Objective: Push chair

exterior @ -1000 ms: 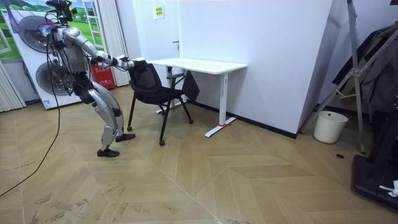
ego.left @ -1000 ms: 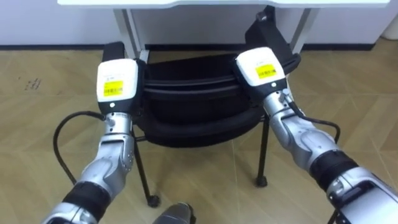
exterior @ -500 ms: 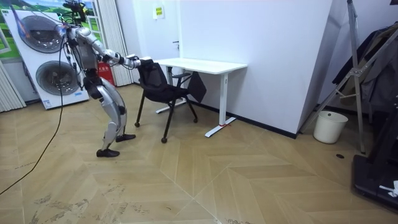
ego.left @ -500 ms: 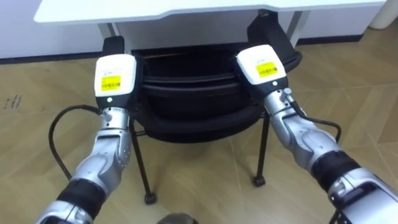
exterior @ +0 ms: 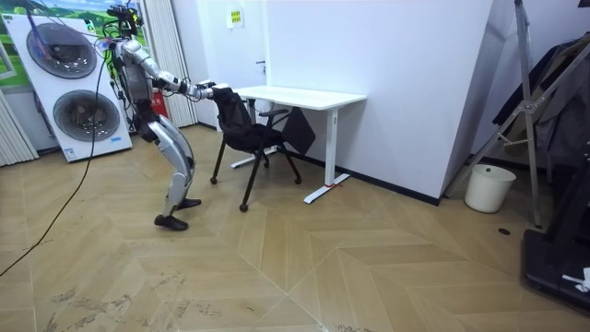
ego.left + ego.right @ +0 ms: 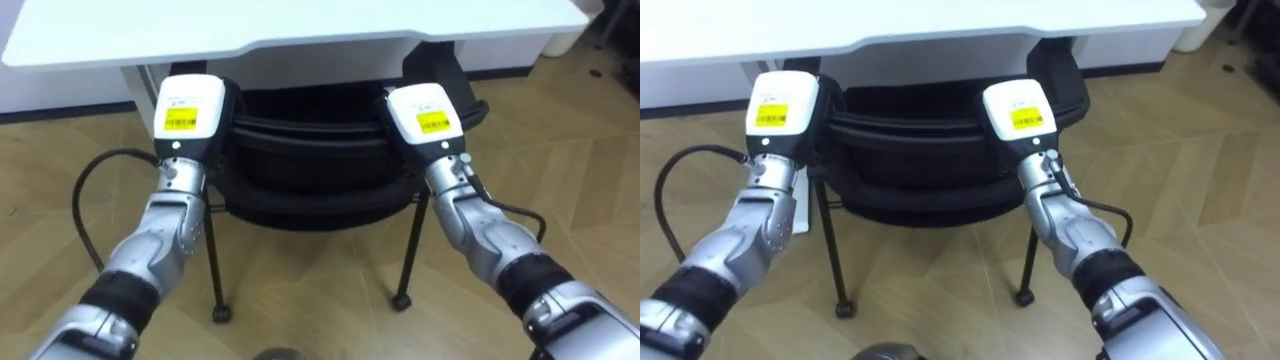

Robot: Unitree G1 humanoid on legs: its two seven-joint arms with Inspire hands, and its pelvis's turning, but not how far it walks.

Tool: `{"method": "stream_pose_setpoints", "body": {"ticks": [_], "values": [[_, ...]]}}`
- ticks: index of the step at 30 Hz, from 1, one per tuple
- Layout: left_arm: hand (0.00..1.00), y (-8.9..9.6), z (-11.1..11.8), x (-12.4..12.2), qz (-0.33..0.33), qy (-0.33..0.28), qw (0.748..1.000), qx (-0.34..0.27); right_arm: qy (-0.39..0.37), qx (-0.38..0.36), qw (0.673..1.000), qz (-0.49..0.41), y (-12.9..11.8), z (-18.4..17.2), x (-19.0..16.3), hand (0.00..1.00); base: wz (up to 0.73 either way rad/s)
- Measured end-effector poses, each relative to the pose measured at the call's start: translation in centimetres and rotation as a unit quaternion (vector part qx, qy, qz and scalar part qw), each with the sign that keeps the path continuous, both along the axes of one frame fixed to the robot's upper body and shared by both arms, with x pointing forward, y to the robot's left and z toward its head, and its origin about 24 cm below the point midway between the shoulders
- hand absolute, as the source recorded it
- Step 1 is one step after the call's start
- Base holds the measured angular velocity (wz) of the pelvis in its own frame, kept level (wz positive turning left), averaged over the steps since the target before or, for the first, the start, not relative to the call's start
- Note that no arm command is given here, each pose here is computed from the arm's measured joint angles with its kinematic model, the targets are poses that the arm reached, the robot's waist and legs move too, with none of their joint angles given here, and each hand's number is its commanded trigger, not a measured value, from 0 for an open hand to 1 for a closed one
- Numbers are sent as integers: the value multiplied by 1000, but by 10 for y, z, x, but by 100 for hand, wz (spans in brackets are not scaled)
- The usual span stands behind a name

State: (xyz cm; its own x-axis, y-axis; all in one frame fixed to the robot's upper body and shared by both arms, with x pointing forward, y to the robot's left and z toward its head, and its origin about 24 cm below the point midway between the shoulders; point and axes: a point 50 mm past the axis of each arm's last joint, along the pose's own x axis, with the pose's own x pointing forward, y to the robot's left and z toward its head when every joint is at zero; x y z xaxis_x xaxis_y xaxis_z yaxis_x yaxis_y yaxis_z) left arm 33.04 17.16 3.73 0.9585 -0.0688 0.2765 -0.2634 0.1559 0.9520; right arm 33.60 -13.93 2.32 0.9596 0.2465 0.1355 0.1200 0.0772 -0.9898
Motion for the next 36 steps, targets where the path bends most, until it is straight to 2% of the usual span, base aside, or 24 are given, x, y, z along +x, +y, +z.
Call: {"method": "stream_pose_setpoints", "body": {"ticks": [20,21,22,23,24,28,34,36], "values": [[100,2,2,-1,19,-27,999,-9,-2,-14,1000,13,2,14,8,100,5],[100,2,2,-1,19,-27,999,-9,-2,-14,1000,13,2,14,8,49,0],[100,2,1,-1,20,-27,999,-9,1,-15,1000,13,2,14,8,17,0],[23,2,1,-2,21,-27,999,-8,5,-16,1000,14,2,13,8,0,0],[0,2,2,-2,21,-28,999,-8,6,-16,1000,14,3,13,8,0,0],[0,0,-1,-4,25,-26,999,-12,21,-8,1000,9,3,13,8,0,0],[0,-5,-4,-5,52,-18,995,-82,63,8,998,-9,1,10,10,0,0],[0,-6,-6,-7,53,-15,995,-88,72,7,997,-13,0,9,10,0,0]]}}
